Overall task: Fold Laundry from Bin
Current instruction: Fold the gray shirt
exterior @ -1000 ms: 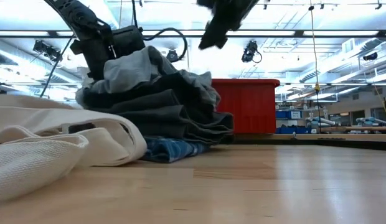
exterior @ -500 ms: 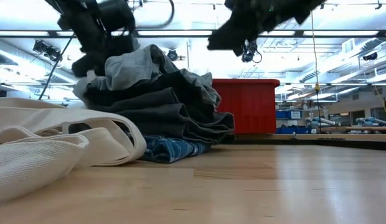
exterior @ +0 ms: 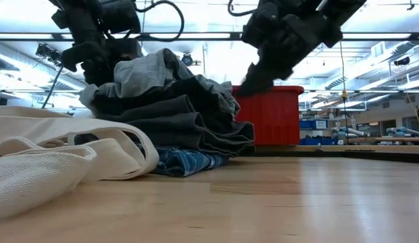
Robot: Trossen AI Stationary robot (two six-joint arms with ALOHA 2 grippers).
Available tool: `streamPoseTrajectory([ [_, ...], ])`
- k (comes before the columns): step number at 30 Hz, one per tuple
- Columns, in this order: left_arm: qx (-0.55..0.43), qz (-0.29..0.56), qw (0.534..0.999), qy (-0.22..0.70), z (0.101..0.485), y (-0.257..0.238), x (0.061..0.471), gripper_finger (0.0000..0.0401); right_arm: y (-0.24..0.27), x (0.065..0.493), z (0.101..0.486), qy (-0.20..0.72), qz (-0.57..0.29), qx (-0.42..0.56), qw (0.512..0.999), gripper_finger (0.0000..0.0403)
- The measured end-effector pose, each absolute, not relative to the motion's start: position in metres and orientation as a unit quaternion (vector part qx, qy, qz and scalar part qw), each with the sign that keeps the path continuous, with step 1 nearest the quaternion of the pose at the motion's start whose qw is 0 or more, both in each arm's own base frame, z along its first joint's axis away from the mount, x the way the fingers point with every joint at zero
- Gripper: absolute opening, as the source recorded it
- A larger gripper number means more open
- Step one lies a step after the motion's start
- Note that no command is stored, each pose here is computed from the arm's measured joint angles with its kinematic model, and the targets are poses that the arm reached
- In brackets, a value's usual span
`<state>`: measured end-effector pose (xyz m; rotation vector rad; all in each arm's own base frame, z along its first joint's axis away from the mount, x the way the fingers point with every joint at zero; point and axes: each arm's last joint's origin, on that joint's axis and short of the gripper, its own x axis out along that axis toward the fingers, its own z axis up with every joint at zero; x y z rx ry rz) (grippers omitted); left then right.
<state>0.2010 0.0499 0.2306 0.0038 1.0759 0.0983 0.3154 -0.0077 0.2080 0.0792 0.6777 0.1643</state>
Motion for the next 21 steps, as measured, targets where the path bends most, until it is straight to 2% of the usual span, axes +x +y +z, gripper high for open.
streamPoseTrajectory([
  [3,-0.001,0.047,0.855,0.517,0.228,0.050,0.203,0.0011,0.002,0.319,0.194,0.354,0.107,0.031,0.929,0.0150],
  [8,-0.007,0.058,0.858,0.510,0.228,0.051,0.205,0.0011,-0.006,0.334,0.155,0.393,0.037,0.026,0.918,0.0150],
  [12,-0.012,0.065,0.858,0.509,0.229,0.052,0.205,0.0011,-0.017,0.344,0.135,0.384,0.011,0.027,0.923,0.0150],
  [16,-0.016,0.068,0.858,0.510,0.228,0.052,0.205,0.0011,-0.036,0.345,0.125,0.390,-0.084,0.016,0.917,0.0150],
  [21,-0.016,0.068,0.858,0.509,0.229,0.052,0.205,0.0011,-0.068,0.339,0.133,0.376,-0.228,0.009,0.898,0.0150],
])
